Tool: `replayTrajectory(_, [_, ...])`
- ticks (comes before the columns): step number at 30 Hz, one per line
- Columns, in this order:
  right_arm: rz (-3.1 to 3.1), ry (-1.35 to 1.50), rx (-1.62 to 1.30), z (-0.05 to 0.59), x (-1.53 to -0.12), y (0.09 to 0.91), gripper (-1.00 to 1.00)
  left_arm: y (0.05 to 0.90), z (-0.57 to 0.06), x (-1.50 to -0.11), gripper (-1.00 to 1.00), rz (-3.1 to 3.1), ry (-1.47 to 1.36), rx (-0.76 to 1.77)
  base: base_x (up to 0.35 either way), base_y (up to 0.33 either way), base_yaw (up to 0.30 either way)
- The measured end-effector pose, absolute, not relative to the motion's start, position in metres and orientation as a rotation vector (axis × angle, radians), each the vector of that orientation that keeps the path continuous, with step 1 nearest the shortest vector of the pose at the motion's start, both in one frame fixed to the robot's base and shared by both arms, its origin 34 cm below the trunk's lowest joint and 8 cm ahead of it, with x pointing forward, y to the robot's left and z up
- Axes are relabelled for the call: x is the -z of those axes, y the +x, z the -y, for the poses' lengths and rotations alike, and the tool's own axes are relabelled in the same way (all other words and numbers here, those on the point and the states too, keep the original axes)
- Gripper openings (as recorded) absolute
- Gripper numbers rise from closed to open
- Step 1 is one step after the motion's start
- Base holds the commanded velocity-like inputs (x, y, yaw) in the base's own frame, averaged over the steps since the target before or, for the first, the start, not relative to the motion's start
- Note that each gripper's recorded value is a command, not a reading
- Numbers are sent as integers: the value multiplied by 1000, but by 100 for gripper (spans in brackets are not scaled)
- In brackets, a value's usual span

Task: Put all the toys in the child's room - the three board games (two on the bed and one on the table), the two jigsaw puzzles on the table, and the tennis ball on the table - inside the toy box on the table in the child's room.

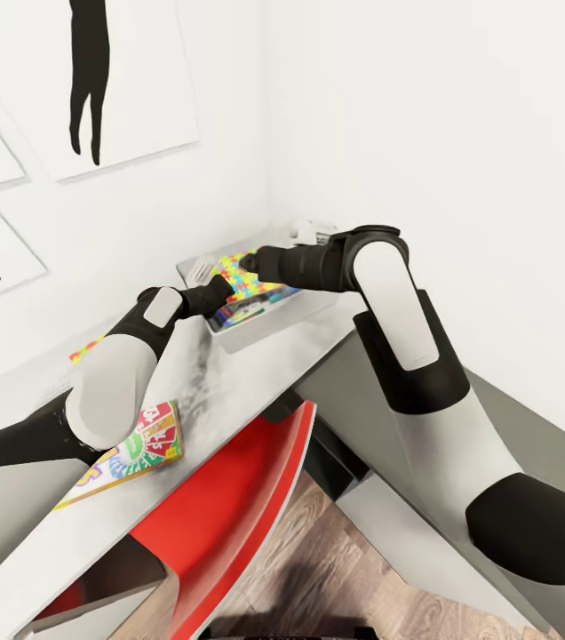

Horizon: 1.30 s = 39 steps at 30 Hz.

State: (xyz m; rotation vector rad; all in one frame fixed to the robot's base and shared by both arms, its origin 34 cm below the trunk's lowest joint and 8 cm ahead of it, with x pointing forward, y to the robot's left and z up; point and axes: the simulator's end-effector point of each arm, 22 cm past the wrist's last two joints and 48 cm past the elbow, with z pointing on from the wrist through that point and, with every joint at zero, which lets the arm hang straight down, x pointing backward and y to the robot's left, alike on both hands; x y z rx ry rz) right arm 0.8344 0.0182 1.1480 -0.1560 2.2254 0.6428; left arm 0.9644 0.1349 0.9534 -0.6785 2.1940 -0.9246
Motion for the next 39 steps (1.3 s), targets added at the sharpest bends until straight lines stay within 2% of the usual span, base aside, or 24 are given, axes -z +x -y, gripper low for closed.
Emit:
replayTrajectory(14, [-2217, 21, -670, 28, -1145, 861, 100, 964, -136, -937, -100, -2210, -691, 919, 0, 0, 0])
replayTrajectory(33, [-2216, 23, -670, 27, -1145, 861, 100, 970, -139, -946, -100, -2195, -685, 917, 0, 0, 0])
replayTrajectory(34, [-2216, 23, -671, 26, -1145, 861, 100, 971, -139, -947, 100, -2194, -684, 917, 0, 0, 0])
replayTrajectory(39, [-2216, 21, -673, 25, -1145, 860, 100, 971, -138, -948, 100, -2193, -681, 916, 0, 0, 0])
